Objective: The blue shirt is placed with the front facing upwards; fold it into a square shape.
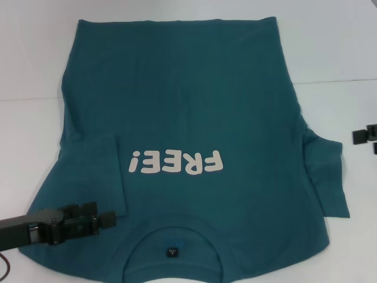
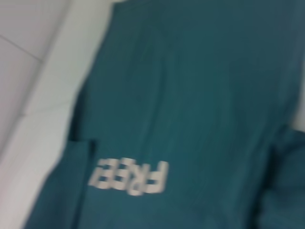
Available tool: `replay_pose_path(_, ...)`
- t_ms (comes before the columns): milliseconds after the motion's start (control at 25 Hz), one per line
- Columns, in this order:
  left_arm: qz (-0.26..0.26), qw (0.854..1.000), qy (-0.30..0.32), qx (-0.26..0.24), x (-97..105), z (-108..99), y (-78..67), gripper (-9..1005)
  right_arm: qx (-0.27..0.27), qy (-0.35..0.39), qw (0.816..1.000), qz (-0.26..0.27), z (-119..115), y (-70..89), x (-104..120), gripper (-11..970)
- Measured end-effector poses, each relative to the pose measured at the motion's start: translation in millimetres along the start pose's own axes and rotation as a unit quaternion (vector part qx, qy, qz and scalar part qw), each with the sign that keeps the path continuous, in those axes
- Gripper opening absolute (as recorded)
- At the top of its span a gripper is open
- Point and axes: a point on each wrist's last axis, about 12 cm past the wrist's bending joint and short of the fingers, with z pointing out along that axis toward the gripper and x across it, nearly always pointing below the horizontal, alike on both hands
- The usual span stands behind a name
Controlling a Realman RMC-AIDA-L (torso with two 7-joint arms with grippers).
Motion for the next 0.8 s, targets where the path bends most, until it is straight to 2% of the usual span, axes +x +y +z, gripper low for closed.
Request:
replay_pose_path(240,0.002,1.0,0.0,0.003,-2,3,-0.7,962,0.057,0.016,0.998,0.007,-17,-3.7,-6,942)
replay_pose_path(440,0.006,1.0,0.001,0.006,-6,7,-1.1,962,0.076,0.002,0.997,0.031,-18,-11.5,-5,941)
replay_pose_path(560,0.006,1.0,0.0,0.006,-7,8,-0.9,962,0.078,-0.006,0.996,0.053,-6,-20.4,0,941)
replay_pose_path(640,0.007,1.0,-0.001,0.005,-7,8,-0.8,962,0.079,-0.011,0.994,0.076,12,-29.8,6,941)
replay_pose_path(800,0.006,1.0,-0.002,0.003,-7,8,-0.3,962,0.081,-0.018,0.993,0.083,28,-32.9,6,941)
